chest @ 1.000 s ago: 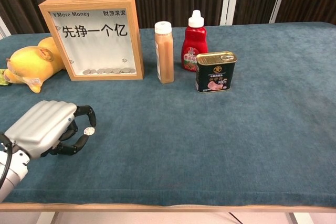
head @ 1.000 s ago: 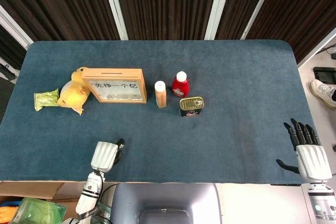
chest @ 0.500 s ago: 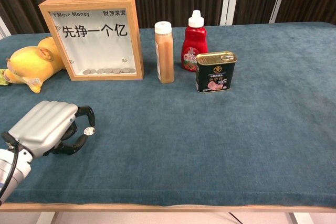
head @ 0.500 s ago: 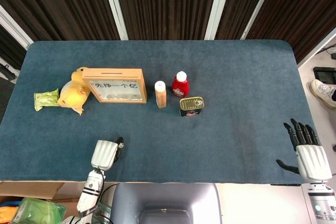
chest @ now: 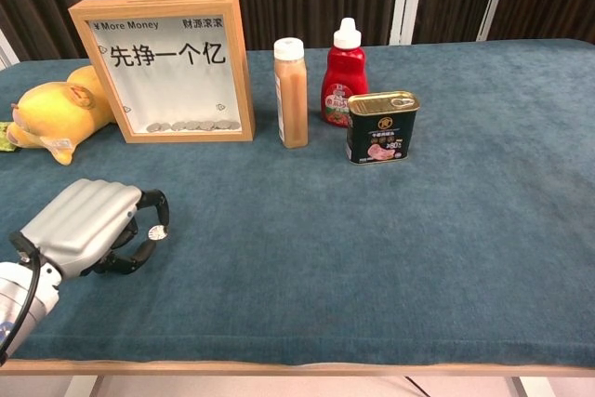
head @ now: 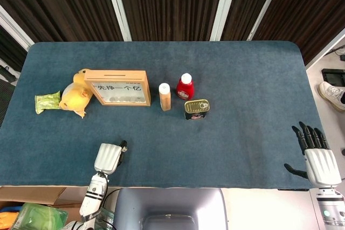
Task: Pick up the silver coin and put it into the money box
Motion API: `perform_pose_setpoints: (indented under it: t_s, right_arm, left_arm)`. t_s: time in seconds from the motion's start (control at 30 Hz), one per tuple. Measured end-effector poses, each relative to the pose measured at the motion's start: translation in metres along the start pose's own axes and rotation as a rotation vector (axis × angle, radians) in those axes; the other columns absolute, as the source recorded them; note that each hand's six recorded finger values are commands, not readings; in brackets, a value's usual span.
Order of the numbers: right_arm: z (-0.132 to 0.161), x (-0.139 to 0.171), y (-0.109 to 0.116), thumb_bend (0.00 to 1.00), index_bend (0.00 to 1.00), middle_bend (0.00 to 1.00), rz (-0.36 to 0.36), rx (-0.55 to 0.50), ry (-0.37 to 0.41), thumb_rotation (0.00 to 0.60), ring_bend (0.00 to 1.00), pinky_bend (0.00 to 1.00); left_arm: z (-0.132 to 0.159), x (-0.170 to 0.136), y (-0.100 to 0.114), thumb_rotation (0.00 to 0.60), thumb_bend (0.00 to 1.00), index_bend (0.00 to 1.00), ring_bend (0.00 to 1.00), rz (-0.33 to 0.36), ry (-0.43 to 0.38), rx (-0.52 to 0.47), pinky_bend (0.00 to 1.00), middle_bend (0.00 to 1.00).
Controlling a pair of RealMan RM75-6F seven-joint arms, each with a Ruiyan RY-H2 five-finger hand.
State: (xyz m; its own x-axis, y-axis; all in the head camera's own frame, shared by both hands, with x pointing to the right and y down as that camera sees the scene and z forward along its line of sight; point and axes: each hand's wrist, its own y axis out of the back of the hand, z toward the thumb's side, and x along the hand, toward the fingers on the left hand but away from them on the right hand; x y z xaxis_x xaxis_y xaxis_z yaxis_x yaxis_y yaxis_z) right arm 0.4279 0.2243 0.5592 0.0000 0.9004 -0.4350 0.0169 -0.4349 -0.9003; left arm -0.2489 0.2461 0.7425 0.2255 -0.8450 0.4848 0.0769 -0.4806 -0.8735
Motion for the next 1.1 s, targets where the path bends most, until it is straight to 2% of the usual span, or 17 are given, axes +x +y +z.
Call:
perform_pose_setpoints:
  t_s: [0.6,0.87,1.1]
  right_arm:
    - [-0.0002,0.0006,0.0002,0.17,0.00,0.00,0.000,0.001,0.000,0.600,0.00,0.00]
    - [-0.0001,0.0006,-0.0002,0.17,0.00,0.00,0.002,0.002,0.002,0.600,0.00,0.00]
    - [0.0001,0.0007,-0.0003,0.17,0.00,0.00,0.004,0.003,0.004,0.600,0.00,0.00]
  left_arm:
    - [-0.0021,0.0032,-0.0010,0.600,0.42,0.44,1.00,-0.014,0.010,0.022,1.00,1.00]
    - [-0.0054,0.0065,-0.0025,0.600,0.42,0.53,1.00,-0.013,0.023,0.021,1.00,1.00]
    - [-0.0069,0.0087,-0.0020,0.600,0.42,0.56,1.00,0.000,0.029,0.009,1.00,1.00]
